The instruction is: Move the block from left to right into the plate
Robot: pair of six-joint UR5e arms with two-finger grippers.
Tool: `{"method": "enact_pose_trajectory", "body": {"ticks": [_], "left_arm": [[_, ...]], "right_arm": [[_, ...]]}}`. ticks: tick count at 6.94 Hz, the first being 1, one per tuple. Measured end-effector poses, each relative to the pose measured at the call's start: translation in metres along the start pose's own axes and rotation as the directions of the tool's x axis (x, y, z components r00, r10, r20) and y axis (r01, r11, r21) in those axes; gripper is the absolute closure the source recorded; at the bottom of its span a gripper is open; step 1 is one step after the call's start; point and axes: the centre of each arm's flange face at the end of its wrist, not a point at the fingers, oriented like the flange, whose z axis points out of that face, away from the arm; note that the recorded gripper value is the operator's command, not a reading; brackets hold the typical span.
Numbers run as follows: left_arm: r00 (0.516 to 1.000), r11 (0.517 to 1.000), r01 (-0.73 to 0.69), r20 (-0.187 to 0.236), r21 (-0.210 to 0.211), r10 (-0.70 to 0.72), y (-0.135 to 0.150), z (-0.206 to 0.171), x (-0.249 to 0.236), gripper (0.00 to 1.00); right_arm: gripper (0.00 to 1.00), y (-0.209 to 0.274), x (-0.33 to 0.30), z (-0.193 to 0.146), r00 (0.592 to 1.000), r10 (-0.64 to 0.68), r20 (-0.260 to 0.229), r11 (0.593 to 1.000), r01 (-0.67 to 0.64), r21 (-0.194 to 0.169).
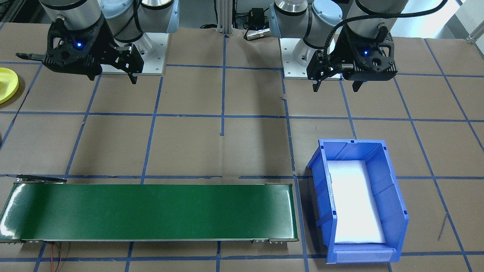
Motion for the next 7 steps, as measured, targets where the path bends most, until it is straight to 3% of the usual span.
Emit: {"method": "enact_pose_trajectory", "body": {"ticks": [1, 4, 5, 7], "left_arm": [[1.0, 1.0, 0.0, -0.001, -0.001, 0.0, 0.001, 0.0, 0.001, 0.0], [1.0, 1.0, 0.002, -0.001, 0.0, -0.002, 0.001, 0.0, 0.0, 0.0], [1.0, 1.0, 0.002, 0.0, -0.001, -0.002, 0.001, 0.0, -0.001, 0.0], [1.0, 1.0, 0.002, 0.002, 0.003, -0.003, 0.0, 0.001, -0.001, 0.0]], "right_arm": [[0.0, -0.003, -0.001, -0.004, 1.0, 0.001, 0.005, 1.0, -0.001, 0.028], [0.0, -0.002, -0.005, -0.01, 0.999, 0.0, 0.054, 1.0, -0.001, 0.024], [0.0, -0.003, -0.005, -0.011, 0.998, -0.038, 0.055, 0.999, 0.036, 0.039], [0.0, -0.007, -0.001, -0.016, 0.997, -0.075, 0.008, 0.994, 0.074, 0.083]]}}
